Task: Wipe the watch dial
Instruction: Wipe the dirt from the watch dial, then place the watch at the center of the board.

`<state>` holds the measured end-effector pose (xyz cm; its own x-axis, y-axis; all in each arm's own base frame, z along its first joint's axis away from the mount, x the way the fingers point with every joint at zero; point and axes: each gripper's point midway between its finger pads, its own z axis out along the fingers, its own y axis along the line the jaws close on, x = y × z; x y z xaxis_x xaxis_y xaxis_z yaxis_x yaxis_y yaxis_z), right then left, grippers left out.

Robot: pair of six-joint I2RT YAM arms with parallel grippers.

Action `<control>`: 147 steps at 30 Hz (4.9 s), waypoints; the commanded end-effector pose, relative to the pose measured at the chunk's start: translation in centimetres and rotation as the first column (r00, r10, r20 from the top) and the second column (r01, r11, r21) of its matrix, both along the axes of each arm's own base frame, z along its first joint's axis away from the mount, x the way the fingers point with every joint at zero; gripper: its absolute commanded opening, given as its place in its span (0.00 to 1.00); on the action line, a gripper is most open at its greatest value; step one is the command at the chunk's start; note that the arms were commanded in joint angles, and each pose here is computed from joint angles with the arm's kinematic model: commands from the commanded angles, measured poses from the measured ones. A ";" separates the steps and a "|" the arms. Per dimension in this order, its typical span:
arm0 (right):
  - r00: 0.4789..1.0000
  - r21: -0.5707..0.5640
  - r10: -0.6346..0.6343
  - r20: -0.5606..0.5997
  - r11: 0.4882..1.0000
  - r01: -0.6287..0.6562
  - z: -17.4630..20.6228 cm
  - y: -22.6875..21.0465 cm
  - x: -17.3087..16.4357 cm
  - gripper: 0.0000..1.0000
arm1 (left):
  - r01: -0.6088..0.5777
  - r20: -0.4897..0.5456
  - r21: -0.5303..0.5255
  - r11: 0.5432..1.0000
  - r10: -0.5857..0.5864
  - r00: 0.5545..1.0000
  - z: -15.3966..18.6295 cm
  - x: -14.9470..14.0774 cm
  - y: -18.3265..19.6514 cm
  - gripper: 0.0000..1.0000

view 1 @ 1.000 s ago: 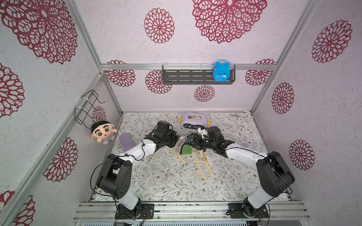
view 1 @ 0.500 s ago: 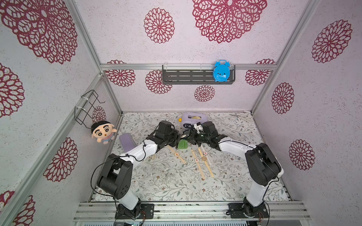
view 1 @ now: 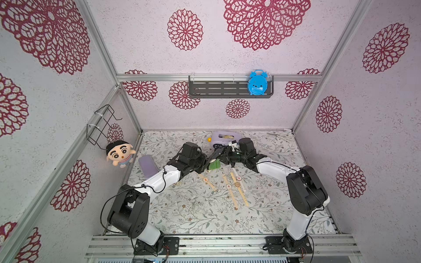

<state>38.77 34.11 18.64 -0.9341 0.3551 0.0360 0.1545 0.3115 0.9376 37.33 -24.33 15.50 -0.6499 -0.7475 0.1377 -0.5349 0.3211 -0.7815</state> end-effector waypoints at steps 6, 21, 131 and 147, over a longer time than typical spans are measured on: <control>0.950 0.272 -0.077 0.303 0.962 -0.009 13.2 -2.5 2.0 0.00 | 0.082 -0.272 0.067 0.994 -0.061 0.960 -6.4 -5.7 0.1 0.00; 0.918 0.098 -0.017 0.397 0.995 -0.024 9.5 -4.7 -0.8 0.00 | 0.006 -0.209 0.010 1.000 -0.004 0.978 -2.4 -2.9 2.6 0.00; 0.923 0.002 0.096 0.372 0.995 -0.105 5.6 1.7 2.4 0.00 | 0.094 -0.242 -0.059 0.994 -0.106 0.965 -2.8 -4.1 -0.7 0.00; 0.915 -0.031 0.048 0.401 0.999 -0.039 7.4 -4.1 1.3 0.00 | 0.010 -0.486 0.196 0.981 0.089 0.870 -7.0 -8.2 6.6 0.00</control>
<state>41.76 30.26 22.70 -0.9075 0.3270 -0.2637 -0.1425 0.3509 0.9255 30.52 -19.37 8.53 -0.5736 -0.7711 0.2762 -0.7853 0.4219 -0.4531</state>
